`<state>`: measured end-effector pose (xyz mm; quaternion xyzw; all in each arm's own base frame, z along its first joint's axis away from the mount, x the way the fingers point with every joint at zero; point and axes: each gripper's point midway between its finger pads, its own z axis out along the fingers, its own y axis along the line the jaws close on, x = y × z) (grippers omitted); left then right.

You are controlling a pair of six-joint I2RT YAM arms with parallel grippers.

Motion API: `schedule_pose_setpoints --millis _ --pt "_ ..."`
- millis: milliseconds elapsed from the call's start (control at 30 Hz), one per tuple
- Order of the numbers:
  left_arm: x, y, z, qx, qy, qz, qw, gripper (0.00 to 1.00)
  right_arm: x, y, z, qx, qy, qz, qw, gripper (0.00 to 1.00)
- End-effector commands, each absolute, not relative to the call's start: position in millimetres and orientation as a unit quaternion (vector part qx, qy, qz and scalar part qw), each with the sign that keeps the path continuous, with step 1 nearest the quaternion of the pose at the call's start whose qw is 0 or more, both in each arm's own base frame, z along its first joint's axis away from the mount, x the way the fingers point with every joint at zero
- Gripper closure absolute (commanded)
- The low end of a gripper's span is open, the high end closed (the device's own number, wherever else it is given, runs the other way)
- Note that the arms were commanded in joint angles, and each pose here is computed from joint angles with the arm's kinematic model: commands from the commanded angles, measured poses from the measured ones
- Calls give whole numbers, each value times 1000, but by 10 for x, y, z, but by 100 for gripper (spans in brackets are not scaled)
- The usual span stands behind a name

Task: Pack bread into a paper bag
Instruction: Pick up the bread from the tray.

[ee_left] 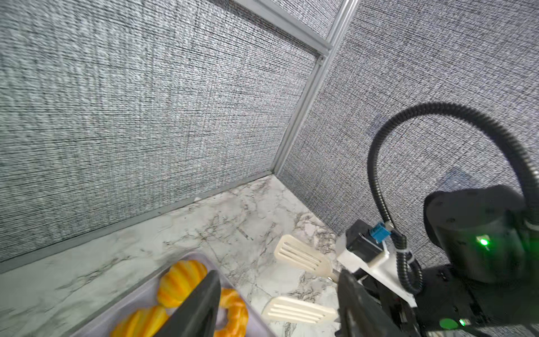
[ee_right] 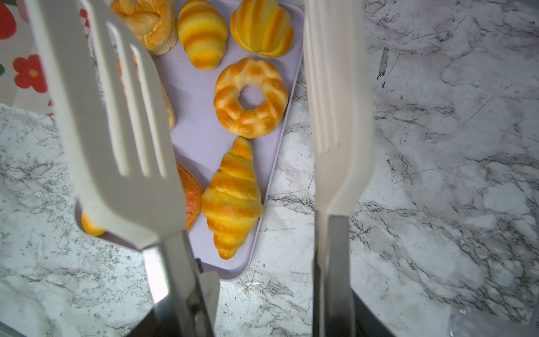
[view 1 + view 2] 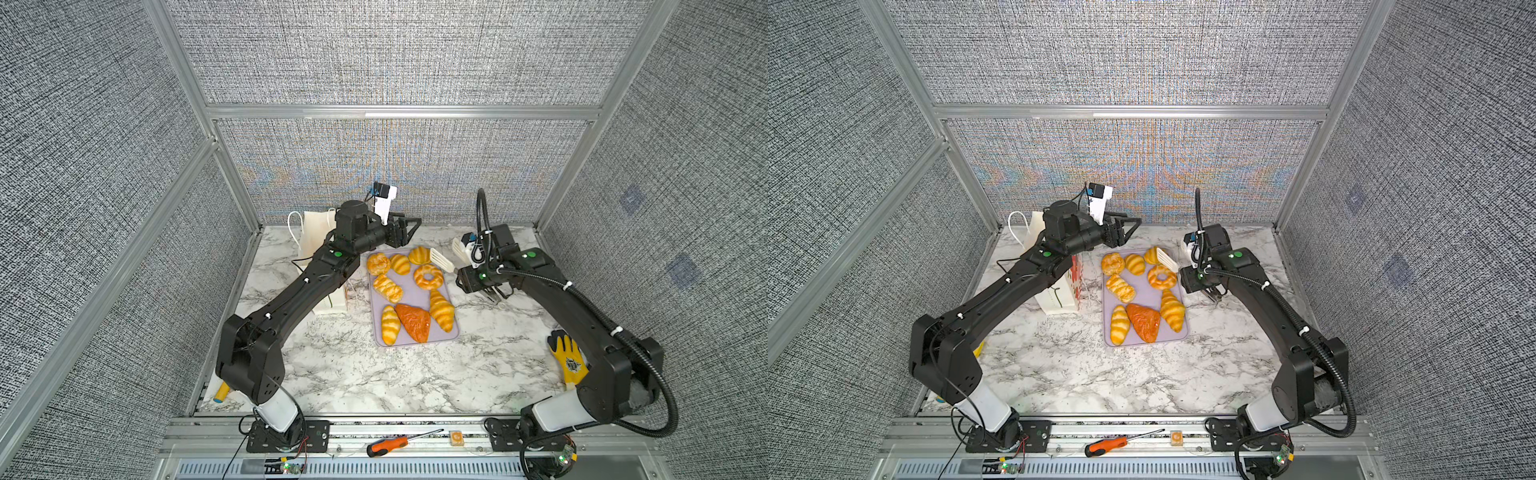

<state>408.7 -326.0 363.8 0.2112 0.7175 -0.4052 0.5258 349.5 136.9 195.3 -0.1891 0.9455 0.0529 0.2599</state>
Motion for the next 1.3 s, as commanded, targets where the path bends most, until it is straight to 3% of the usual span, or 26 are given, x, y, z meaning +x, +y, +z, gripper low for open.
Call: schedule_pose_setpoints --millis 0,500,967,1267 --pt "4132 -3043 3628 202 738 -337 549 30 3388 1283 1916 -191 950 -3 248 38" --pt "3735 -1962 3907 117 755 -183 619 8 2813 1422 1693 -195 959 -71 192 35" --pt "3244 -843 3918 -2 769 -60 637 2 2399 1373 1374 -161 974 -107 120 35" --pt "3154 -539 3765 -37 784 -22 620 2 2289 1359 1214 -155 977 -120 87 35"
